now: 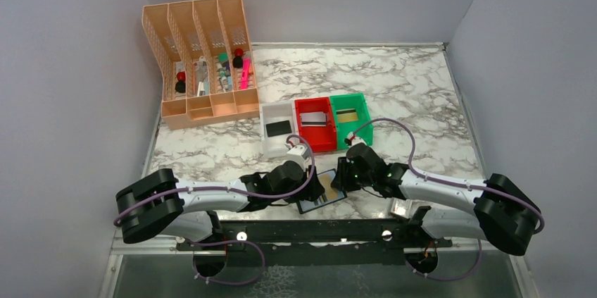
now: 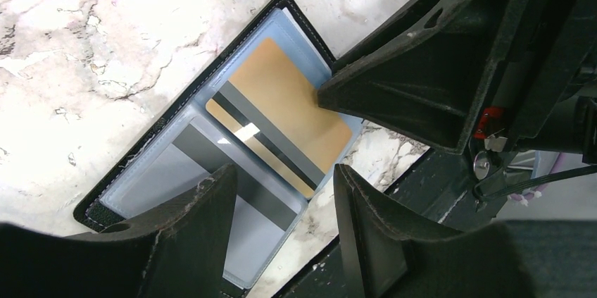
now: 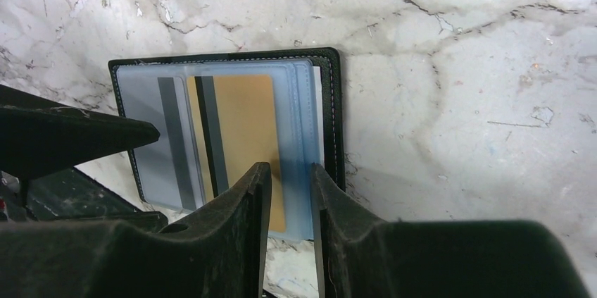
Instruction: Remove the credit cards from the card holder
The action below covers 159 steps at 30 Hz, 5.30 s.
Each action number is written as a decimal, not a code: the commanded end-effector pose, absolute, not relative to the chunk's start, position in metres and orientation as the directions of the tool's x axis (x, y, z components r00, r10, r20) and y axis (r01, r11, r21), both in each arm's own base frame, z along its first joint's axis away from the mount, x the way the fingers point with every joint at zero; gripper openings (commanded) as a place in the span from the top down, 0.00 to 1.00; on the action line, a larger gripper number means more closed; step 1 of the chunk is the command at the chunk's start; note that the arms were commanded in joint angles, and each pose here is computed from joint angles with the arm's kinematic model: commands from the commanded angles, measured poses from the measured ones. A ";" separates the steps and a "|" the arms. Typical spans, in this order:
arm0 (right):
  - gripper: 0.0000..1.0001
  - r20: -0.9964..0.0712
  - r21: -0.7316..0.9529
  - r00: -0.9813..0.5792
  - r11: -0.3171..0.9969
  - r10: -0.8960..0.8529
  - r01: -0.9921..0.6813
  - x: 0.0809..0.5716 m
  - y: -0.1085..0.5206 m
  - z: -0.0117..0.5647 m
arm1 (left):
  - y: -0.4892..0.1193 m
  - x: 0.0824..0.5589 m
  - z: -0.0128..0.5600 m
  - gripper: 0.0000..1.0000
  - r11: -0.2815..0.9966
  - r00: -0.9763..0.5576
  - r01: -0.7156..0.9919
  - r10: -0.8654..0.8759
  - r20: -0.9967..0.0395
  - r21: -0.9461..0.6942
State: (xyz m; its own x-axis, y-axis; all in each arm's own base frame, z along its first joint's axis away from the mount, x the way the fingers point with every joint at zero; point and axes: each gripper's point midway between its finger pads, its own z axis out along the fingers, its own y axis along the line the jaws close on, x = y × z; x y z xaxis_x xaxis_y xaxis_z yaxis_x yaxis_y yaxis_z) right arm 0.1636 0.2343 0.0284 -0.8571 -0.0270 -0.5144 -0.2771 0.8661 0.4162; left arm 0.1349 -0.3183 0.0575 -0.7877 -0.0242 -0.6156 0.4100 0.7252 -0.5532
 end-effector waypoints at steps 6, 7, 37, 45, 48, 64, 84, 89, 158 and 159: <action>0.66 -0.577 0.433 -0.815 0.829 -0.047 -0.354 0.167 0.241 0.063 | -0.318 0.134 0.053 0.44 0.721 -0.794 0.389 -0.053 -0.606 -0.574; 0.66 -0.577 0.445 -0.815 0.817 -0.053 -0.367 0.165 0.244 0.064 | -0.318 0.134 0.052 0.44 0.721 -0.794 0.388 -0.054 -0.606 -0.573; 0.75 -0.420 0.456 -0.905 0.847 -0.065 -0.272 0.135 0.230 -0.005 | -0.297 0.127 0.001 0.51 0.732 -0.856 0.168 -0.224 -0.466 -0.661; 0.75 -0.412 0.464 -0.909 0.844 -0.063 -0.269 0.134 0.231 -0.007 | -0.292 0.127 0.000 0.61 0.703 -0.848 0.127 -0.289 -0.444 -0.700; 0.75 -0.411 0.464 -0.910 0.844 -0.062 -0.267 0.134 0.231 -0.007 | -0.293 0.128 0.002 0.64 0.693 -0.846 0.131 -0.295 -0.444 -0.709; 0.75 -0.404 0.454 -0.912 0.849 -0.074 -0.270 0.135 0.233 -0.011 | -0.293 0.129 0.020 0.76 0.636 -0.825 0.160 -0.333 -0.456 -0.755; 0.75 -0.401 0.463 -0.913 0.842 -0.078 -0.276 0.134 0.235 -0.011 | -0.314 0.127 0.026 0.82 0.598 -0.841 0.212 -0.292 -0.456 -0.773; 0.75 -0.398 0.463 -0.914 0.843 -0.077 -0.273 0.133 0.234 -0.012 | -0.315 0.127 0.026 0.82 0.583 -0.840 0.213 -0.301 -0.452 -0.784; 0.67 -0.328 0.721 -0.940 0.619 -0.091 -0.312 0.124 0.302 0.007 | -0.291 0.115 0.051 0.77 0.609 -0.822 0.327 -0.193 -0.535 -0.722; 0.68 -0.329 0.721 -0.940 0.618 -0.091 -0.313 0.125 0.302 0.007 | -0.291 0.115 0.049 0.77 0.613 -0.825 0.325 -0.190 -0.533 -0.720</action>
State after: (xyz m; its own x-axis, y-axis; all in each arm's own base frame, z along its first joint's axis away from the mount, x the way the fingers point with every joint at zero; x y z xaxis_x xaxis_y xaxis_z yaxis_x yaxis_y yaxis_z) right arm 0.1392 0.3123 0.0266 -0.9188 -0.0588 -0.3903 -0.3476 0.5891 0.7295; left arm 0.1142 -0.2763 0.0376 -0.8264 -0.2031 -0.5252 0.2856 0.6526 -0.7018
